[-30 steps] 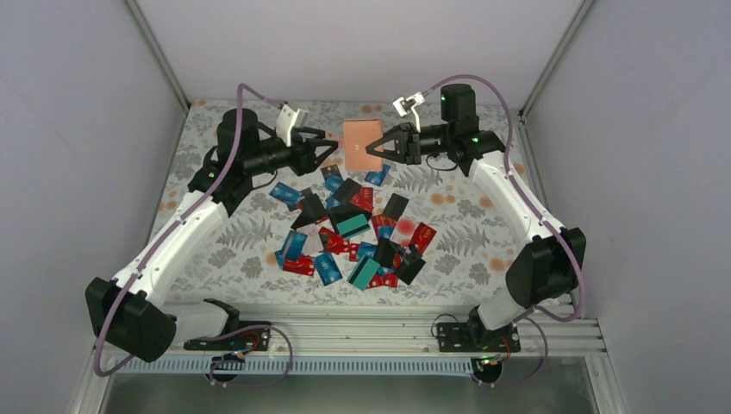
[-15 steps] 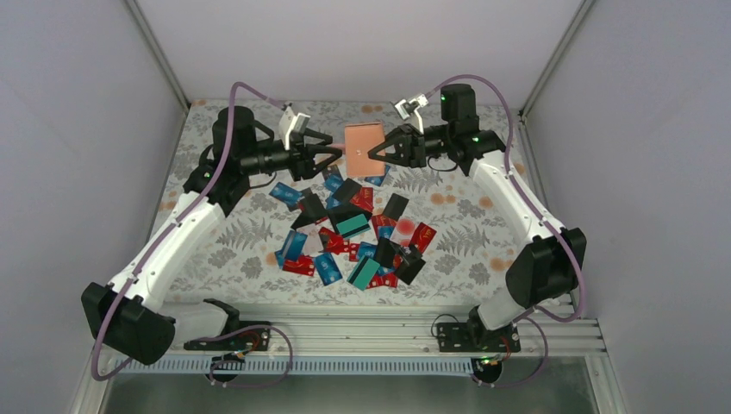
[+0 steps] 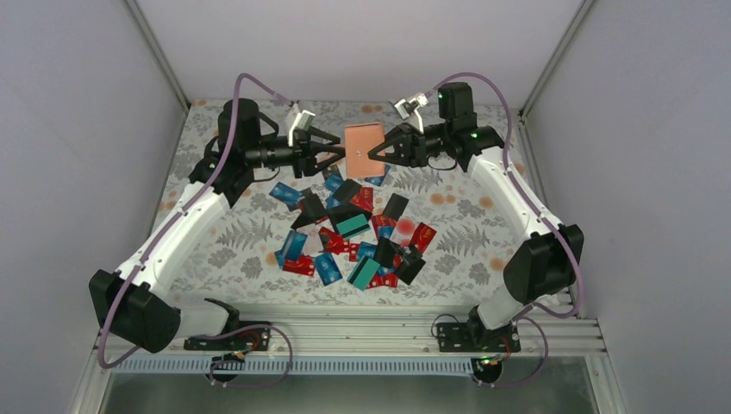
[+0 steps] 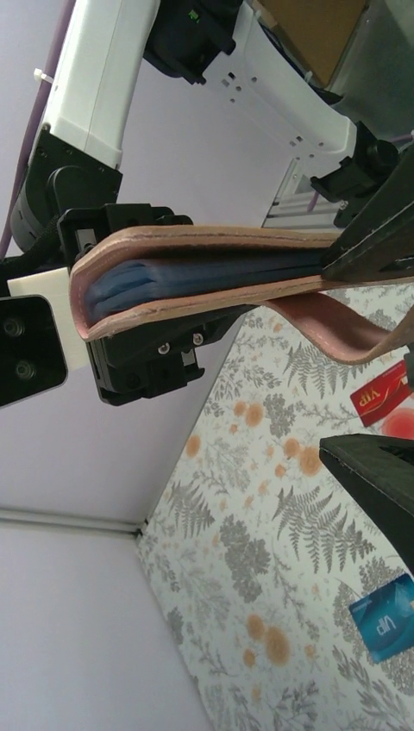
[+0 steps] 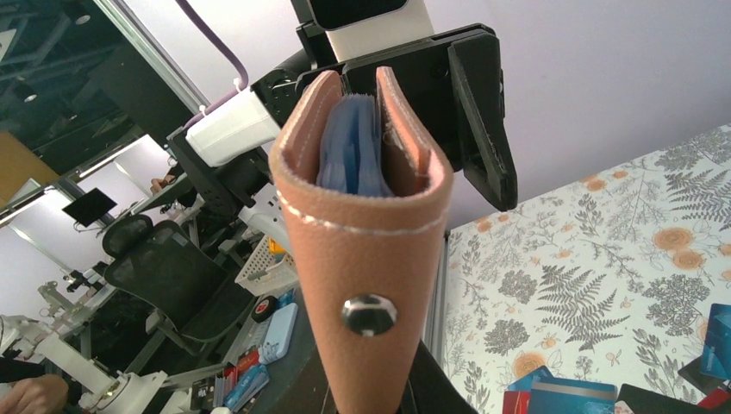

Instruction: Put the credit cards into the card holder

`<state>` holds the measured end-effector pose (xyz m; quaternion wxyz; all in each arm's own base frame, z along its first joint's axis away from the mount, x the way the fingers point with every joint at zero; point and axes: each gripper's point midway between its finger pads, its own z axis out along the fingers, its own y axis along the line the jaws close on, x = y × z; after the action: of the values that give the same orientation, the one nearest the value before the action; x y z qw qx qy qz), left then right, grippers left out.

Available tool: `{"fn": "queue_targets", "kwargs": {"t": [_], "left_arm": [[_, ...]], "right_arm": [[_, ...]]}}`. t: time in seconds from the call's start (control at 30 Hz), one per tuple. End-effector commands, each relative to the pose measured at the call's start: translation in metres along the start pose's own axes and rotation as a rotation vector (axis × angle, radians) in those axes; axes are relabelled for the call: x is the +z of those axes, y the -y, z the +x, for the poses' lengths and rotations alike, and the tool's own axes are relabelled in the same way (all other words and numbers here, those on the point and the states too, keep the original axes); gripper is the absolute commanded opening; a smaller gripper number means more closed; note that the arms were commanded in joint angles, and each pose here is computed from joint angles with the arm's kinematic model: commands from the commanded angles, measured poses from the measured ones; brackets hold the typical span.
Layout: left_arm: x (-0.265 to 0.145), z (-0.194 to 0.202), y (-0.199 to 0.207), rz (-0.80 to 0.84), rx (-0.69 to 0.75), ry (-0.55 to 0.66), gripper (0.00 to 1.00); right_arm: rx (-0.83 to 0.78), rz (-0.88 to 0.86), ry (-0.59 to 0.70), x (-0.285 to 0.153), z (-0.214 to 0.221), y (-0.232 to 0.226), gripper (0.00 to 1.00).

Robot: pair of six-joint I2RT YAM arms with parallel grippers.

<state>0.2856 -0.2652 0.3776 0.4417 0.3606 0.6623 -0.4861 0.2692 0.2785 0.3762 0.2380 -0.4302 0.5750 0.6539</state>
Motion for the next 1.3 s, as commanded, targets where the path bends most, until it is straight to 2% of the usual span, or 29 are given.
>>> {"fn": "queue_targets", "kwargs": {"t": [0.0,0.17,0.43,0.73,0.83,0.9,1.0,1.07,1.27], "left_arm": [[0.001,-0.011,0.011,0.064,0.036,0.011,0.45],[0.004,-0.01,0.012,0.083,0.028,0.005,0.32],[0.009,-0.006,0.022,0.154,0.021,-0.006,0.31],[0.012,-0.004,0.023,0.166,0.022,-0.011,0.03],[0.012,-0.003,0.019,0.139,0.018,-0.011,0.02],[0.013,-0.003,0.013,0.104,0.013,-0.011,0.02],[0.012,-0.004,0.003,0.031,0.008,-0.007,0.02],[0.011,-0.003,-0.005,-0.014,0.001,-0.005,0.02],[0.003,0.001,-0.028,-0.154,-0.029,-0.003,0.03]], "right_arm": [[-0.031,-0.049,-0.009,0.005,-0.004,-0.011,0.04],[-0.029,-0.06,-0.011,0.006,-0.003,-0.01,0.04],[-0.017,-0.042,-0.012,0.007,-0.002,-0.004,0.05],[-0.012,-0.035,-0.014,0.008,-0.002,0.0,0.06],[-0.013,-0.036,-0.014,0.008,-0.002,0.0,0.09],[-0.006,-0.021,-0.014,0.008,-0.002,0.003,0.22],[0.009,0.05,-0.013,0.008,-0.003,0.015,0.48],[0.037,0.138,-0.009,0.006,-0.003,0.031,0.6],[0.127,0.346,0.004,-0.004,0.002,0.074,0.67]]}}
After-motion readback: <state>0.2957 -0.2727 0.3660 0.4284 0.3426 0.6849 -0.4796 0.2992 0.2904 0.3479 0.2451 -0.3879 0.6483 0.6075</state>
